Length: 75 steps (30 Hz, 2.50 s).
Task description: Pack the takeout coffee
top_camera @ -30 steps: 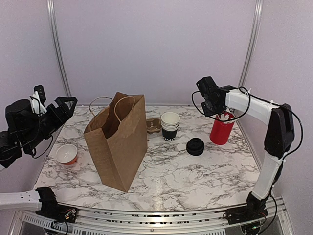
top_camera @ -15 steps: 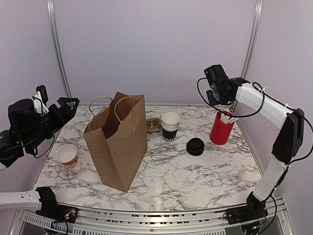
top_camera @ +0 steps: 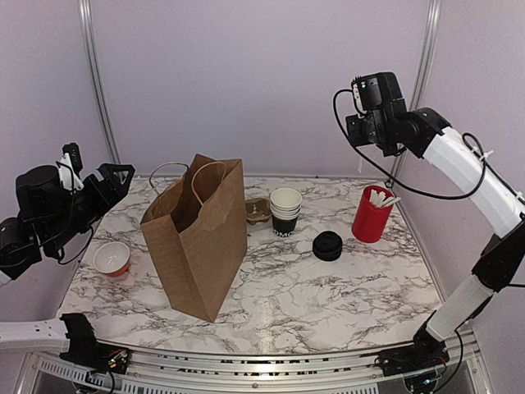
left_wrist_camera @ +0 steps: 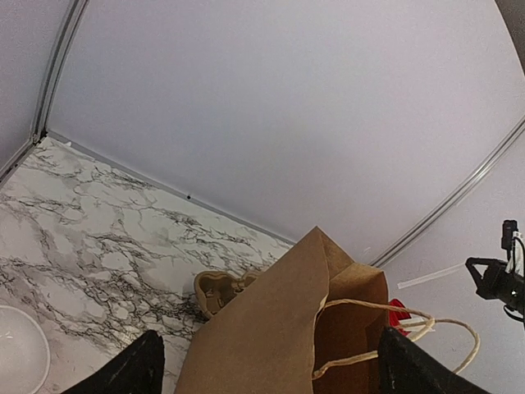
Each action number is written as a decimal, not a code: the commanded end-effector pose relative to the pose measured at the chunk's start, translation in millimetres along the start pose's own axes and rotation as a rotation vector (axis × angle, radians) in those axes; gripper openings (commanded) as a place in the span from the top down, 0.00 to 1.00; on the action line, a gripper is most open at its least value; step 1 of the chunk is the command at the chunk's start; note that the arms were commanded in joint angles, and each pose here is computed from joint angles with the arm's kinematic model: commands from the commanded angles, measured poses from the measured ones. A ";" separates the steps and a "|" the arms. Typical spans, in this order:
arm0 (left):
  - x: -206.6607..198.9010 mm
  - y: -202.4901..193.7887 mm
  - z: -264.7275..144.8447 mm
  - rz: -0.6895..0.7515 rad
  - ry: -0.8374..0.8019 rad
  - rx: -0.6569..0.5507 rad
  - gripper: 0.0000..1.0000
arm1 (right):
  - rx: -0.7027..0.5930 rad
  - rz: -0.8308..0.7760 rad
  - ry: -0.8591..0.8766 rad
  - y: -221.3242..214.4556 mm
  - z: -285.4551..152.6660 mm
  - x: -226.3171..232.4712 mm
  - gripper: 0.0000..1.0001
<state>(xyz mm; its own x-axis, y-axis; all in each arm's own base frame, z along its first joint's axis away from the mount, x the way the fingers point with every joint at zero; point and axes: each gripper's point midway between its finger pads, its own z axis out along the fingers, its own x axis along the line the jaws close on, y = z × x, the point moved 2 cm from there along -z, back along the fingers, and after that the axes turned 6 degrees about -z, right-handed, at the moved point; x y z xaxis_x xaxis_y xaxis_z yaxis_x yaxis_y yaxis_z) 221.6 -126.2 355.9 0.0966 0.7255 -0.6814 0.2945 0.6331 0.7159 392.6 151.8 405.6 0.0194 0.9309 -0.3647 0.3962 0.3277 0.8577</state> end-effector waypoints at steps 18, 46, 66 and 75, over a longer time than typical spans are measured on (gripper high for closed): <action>-7.5 -3.2 8.1 -0.019 -0.003 0.014 0.09 | -0.676 0.344 1.029 110.3 -204.4 19.5 1.00; 0.1 -4.1 3.6 -0.031 0.003 0.007 0.09 | -0.289 0.121 1.337 94.2 -173.8 174.9 0.96; -1.7 -4.7 5.0 -0.028 0.002 0.011 0.09 | -0.241 0.074 1.300 86.7 -167.9 182.2 0.90; -1.5 -3.4 3.7 -0.030 0.000 0.007 0.09 | -0.261 0.061 1.282 89.0 -172.8 183.7 0.62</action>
<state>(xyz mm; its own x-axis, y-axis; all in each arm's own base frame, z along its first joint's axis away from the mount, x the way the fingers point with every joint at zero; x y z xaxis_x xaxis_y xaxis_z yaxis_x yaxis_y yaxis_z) 224.7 -131.0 350.3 0.0808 0.7146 -0.6949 0.3132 0.6436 0.6983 275.0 382.0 465.6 -0.9065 0.3825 0.1787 0.2632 0.1809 0.9476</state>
